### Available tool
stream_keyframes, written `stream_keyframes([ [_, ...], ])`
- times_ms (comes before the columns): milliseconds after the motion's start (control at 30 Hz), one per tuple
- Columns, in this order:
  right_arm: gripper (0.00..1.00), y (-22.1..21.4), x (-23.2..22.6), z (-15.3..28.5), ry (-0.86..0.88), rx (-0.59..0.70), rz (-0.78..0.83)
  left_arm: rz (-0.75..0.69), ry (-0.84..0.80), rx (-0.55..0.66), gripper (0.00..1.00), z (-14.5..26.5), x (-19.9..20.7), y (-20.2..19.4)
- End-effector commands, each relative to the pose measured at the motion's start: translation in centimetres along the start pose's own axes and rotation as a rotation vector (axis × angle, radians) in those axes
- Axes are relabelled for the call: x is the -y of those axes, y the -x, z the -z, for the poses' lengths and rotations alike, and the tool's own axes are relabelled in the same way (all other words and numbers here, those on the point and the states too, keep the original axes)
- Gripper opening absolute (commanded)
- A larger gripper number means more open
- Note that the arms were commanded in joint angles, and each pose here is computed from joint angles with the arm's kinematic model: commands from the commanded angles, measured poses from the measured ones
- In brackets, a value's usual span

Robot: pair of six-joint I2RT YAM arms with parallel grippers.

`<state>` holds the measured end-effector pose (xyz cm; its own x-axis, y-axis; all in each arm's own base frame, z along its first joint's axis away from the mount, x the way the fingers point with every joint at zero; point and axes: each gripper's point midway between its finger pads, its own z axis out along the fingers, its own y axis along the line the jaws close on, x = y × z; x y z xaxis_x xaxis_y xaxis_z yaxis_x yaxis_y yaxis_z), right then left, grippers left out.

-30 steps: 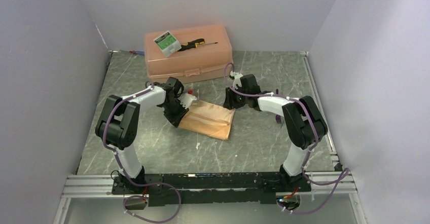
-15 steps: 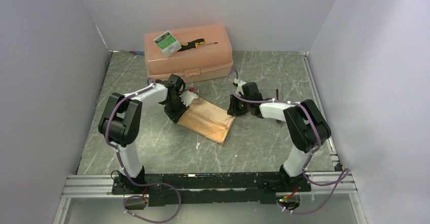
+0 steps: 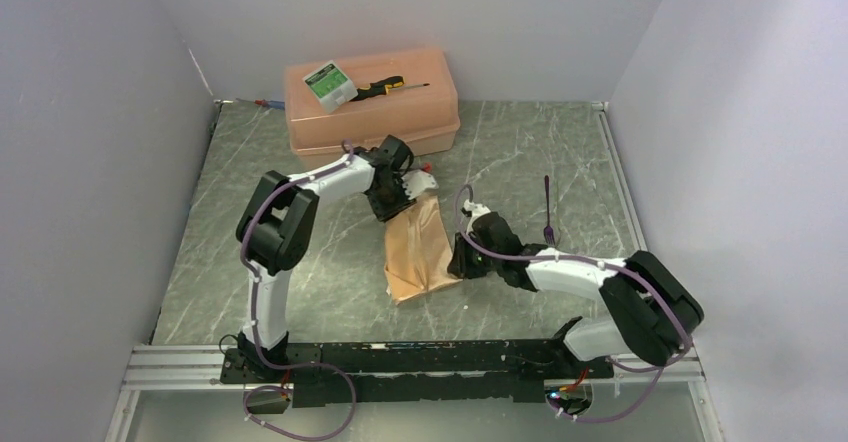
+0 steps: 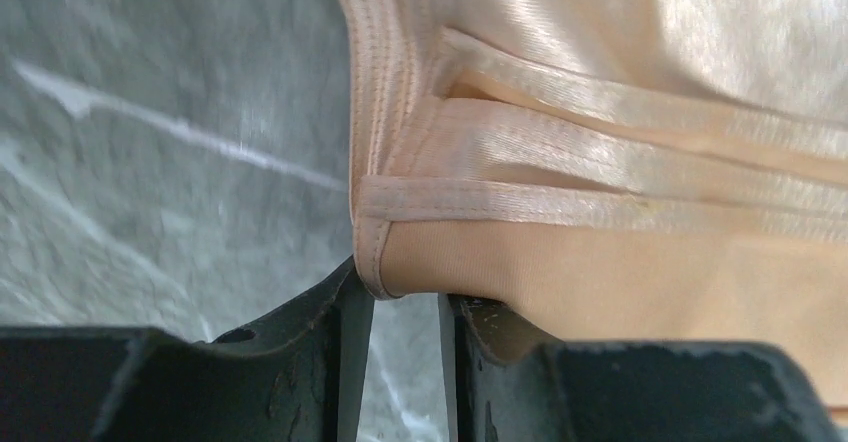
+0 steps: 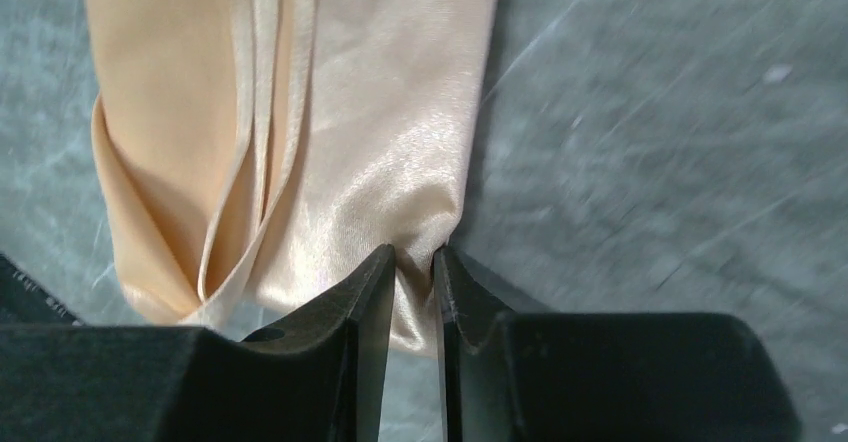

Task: Fold the napkin into a case and place the utensils inside
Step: Rotate the 2/3-rectangle-folded napkin at the center of the board.

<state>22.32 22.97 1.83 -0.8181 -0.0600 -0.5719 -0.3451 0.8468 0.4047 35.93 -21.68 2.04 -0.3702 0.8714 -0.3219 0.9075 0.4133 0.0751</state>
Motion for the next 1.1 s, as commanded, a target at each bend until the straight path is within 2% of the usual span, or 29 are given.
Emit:
stream_keyframes([
  [0,0.27,-4.7,0.4,1.3,-0.041,-0.092,-0.088,-0.079,0.005,0.050,0.36,-0.9,0.2,3.4],
  [200,0.33,-7.5,-1.0,2.7,-0.010,-0.153,-0.098,-0.109,0.036,0.036,0.37,-1.7,-0.5,4.5],
  [267,0.37,-7.2,-0.9,3.4,-0.025,-0.141,-0.098,-0.116,0.082,0.024,0.41,-1.4,-1.4,4.4],
  [433,0.43,-2.6,-1.4,5.5,-0.045,0.006,-0.068,-0.125,0.205,0.052,0.50,0.4,-3.7,5.4],
  [533,0.44,1.1,-1.4,5.9,-0.041,0.082,-0.041,-0.082,0.191,0.096,0.57,1.9,-3.7,6.9],
  [567,0.44,2.1,-1.1,5.7,-0.038,0.099,-0.026,-0.062,0.172,0.101,0.61,2.5,-3.4,7.3],
  [600,0.44,3.4,-0.9,5.5,-0.034,0.119,-0.020,-0.040,0.152,0.108,0.71,3.2,-3.1,7.6],
  [633,0.44,4.8,-0.9,5.2,-0.028,0.143,-0.009,-0.028,0.133,0.115,0.87,4.0,-2.8,7.9],
  [667,0.44,6.1,-0.8,4.8,-0.030,0.159,0.011,-0.011,0.122,0.125,0.93,4.9,-2.7,8.1],
  [900,0.43,13.7,-1.9,1.4,-0.013,0.212,0.125,0.101,0.080,0.162,0.94,11.5,-0.9,6.4],
  [1000,0.40,15.2,-2.7,-0.6,0.020,0.192,0.147,0.148,-0.020,0.175,0.93,13.0,2.7,5.0],
  [1067,0.36,15.2,-3.1,-1.8,0.050,0.169,0.158,0.148,-0.125,0.158,0.85,13.2,6.5,3.9],
])
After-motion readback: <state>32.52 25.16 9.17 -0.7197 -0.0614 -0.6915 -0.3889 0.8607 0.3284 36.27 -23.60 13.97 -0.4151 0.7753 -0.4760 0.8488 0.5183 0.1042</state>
